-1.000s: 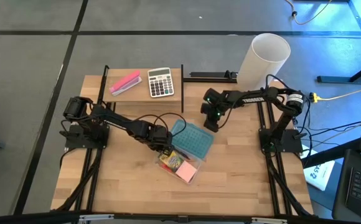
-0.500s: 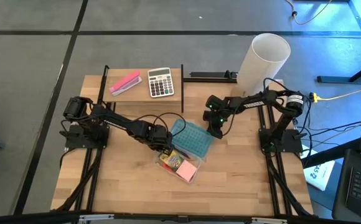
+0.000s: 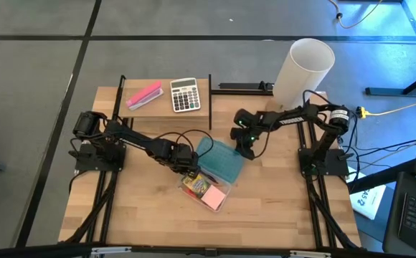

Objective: Pack school essentials
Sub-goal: Close the blue supply box

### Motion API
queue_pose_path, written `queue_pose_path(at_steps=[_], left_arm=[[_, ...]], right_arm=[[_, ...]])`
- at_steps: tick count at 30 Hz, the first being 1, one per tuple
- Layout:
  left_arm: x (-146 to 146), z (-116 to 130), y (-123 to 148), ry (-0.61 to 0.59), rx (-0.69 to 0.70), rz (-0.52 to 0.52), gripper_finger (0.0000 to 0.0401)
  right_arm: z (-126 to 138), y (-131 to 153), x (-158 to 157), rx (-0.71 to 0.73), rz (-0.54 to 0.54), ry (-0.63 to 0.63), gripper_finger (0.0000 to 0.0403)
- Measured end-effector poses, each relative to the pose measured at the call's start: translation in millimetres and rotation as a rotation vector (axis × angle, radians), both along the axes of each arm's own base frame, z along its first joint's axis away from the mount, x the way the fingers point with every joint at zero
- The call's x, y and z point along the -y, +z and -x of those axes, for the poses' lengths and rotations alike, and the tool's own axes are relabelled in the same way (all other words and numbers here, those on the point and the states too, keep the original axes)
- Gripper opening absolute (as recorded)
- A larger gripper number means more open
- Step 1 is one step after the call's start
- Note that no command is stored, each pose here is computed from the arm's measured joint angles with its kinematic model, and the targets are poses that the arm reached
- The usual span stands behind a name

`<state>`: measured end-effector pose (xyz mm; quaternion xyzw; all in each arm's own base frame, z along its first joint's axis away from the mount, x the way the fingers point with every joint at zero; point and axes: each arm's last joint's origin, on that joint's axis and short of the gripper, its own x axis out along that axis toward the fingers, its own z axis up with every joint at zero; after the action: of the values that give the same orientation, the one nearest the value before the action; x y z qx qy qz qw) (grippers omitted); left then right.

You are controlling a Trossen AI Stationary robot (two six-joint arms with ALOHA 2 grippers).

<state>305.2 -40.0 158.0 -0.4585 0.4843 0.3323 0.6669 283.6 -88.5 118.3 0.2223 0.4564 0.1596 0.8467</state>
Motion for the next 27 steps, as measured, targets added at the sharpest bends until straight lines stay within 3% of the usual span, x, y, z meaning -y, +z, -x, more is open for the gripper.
queue_pose_path(at_steps=[7,12,27], left_arm=[[0,0,0,0.006,0.002,0.0,0.0001],[0,0,0,0.03,0.004,0.002,0.0001],[-16,-1,0,0.113,0.005,-0.033,0.0001]], right_arm=[[-13,15,5,0.044,0.012,0.002,0.0002],[-22,26,5,0.106,-0.047,0.044,0.0004],[-50,59,-17,0.168,-0.032,0.144,0.0005]])
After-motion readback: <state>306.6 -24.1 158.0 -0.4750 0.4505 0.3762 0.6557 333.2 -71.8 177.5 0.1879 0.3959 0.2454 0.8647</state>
